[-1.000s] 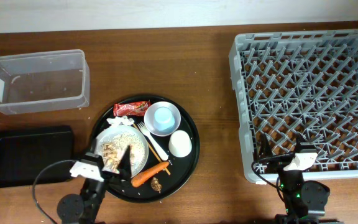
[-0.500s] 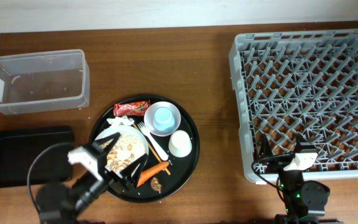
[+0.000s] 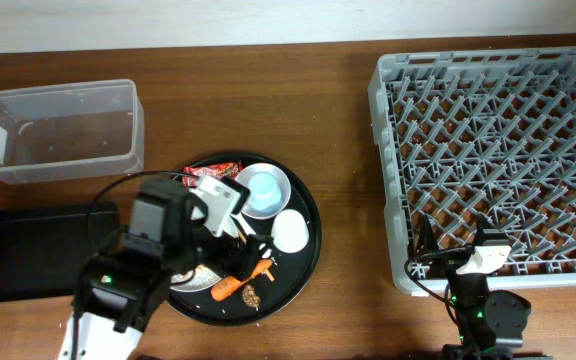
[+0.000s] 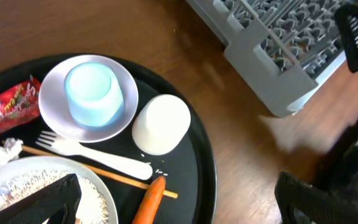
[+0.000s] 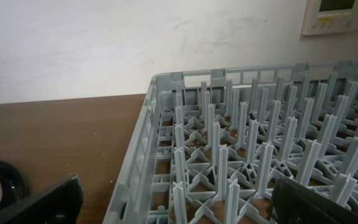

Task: Sort waste into correct bins and load items into the dishwasher rack
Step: 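Lower the left gripper and grasp the white plate's rim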

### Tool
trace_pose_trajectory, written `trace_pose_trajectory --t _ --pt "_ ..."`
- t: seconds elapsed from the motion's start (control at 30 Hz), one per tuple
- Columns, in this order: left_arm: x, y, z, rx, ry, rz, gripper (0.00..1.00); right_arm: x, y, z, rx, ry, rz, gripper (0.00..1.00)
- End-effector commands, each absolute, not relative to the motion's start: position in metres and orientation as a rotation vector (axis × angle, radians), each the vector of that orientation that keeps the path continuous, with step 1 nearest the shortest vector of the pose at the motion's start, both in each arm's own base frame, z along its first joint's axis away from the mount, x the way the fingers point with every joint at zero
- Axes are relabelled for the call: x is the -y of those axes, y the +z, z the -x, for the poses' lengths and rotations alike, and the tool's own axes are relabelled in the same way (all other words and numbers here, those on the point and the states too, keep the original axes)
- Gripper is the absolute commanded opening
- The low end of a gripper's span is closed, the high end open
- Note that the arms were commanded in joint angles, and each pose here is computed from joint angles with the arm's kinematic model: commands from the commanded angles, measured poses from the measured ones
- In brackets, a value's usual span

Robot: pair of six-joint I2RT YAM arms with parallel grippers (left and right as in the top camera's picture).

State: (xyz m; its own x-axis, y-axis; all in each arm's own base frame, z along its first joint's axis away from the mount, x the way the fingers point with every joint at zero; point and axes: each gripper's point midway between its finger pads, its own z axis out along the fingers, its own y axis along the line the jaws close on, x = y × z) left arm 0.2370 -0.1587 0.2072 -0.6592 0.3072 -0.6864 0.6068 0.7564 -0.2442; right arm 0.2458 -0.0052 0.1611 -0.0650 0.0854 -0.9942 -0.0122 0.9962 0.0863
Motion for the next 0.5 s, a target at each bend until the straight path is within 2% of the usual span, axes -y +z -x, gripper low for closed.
trace_pose_trajectory --t 0.0,0.27,0.47 --pt "0.158 0.213 -0.243 -2.284 -0.524 -0.709 0.99 0.009 0.159 -0.246 -1.635 0.068 -0.069 0.99" --pt "0.168 0.207 -0.235 -2.326 -0.617 -0.713 0.99 0.009 0.159 -0.246 -1.635 0.067 -0.069 0.99" --pt "0.173 0.14 -0.256 -2.567 -0.496 -0.694 0.99 0.009 0.159 -0.246 -1.635 0.067 -0.069 0.99"
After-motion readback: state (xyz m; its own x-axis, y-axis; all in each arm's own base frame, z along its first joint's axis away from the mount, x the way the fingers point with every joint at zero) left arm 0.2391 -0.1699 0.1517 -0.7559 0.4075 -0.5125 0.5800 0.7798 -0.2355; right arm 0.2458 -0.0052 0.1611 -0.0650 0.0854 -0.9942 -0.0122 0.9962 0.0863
